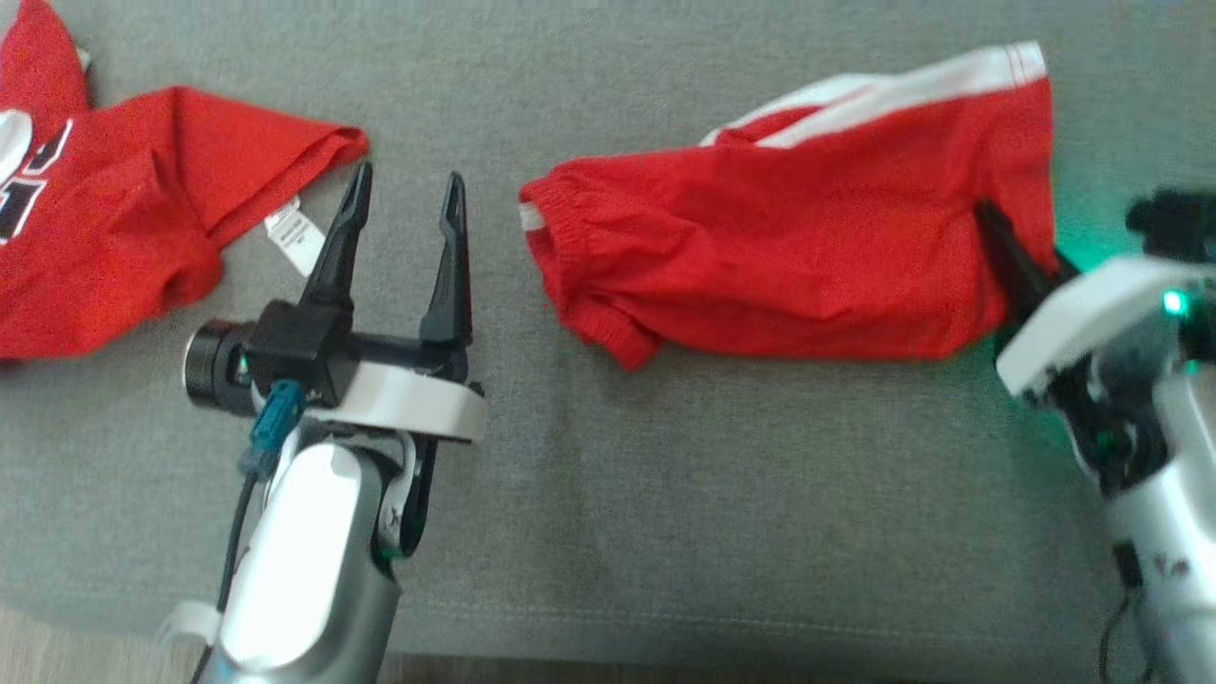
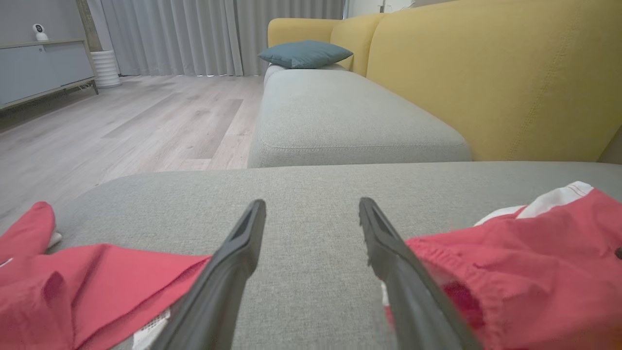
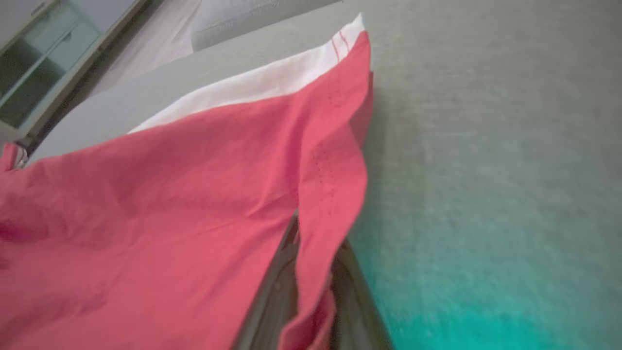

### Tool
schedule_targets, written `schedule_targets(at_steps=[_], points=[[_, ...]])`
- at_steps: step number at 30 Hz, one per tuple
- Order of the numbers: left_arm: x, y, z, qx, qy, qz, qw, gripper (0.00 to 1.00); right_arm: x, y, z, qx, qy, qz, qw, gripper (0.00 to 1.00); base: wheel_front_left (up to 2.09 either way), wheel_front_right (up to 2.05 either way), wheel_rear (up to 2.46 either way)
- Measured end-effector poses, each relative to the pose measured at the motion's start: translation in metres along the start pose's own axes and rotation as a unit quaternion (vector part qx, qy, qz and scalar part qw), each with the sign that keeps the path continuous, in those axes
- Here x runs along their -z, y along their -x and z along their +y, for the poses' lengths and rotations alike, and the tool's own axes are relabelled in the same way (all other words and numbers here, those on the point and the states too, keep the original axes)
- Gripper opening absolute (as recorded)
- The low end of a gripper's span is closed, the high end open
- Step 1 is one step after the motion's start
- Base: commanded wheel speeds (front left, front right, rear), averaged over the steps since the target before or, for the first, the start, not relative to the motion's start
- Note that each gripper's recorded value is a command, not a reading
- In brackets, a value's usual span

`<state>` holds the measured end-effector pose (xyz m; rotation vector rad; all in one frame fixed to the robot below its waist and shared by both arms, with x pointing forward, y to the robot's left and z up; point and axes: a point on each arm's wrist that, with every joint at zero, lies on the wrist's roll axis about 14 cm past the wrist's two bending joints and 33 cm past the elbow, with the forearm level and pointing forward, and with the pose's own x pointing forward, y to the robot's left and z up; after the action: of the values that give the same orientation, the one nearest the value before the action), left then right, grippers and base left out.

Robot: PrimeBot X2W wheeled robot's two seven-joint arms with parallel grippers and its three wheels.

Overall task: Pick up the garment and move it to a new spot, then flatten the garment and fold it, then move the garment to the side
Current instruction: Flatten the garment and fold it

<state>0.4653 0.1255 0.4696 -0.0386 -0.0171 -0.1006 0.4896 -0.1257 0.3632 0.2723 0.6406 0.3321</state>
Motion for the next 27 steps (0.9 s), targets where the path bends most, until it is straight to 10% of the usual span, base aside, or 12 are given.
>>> schedule_targets(at_steps=[15,27], points=[[-0.008,0.019,-0.019,0.025,0.008,-0.001,1.0,1.0,0.021,0.083,-0.037,0.099,-0.071,-0.065,0.99,0.0,0.0,0.0,0.0],[-0.022,0.037,-0.013,0.015,0.003,-0.014,1.0,1.0,-0.055,0.06,0.109,-0.079,0.062,-0.103,0.99,0.0,0.0,0.0,0.0]])
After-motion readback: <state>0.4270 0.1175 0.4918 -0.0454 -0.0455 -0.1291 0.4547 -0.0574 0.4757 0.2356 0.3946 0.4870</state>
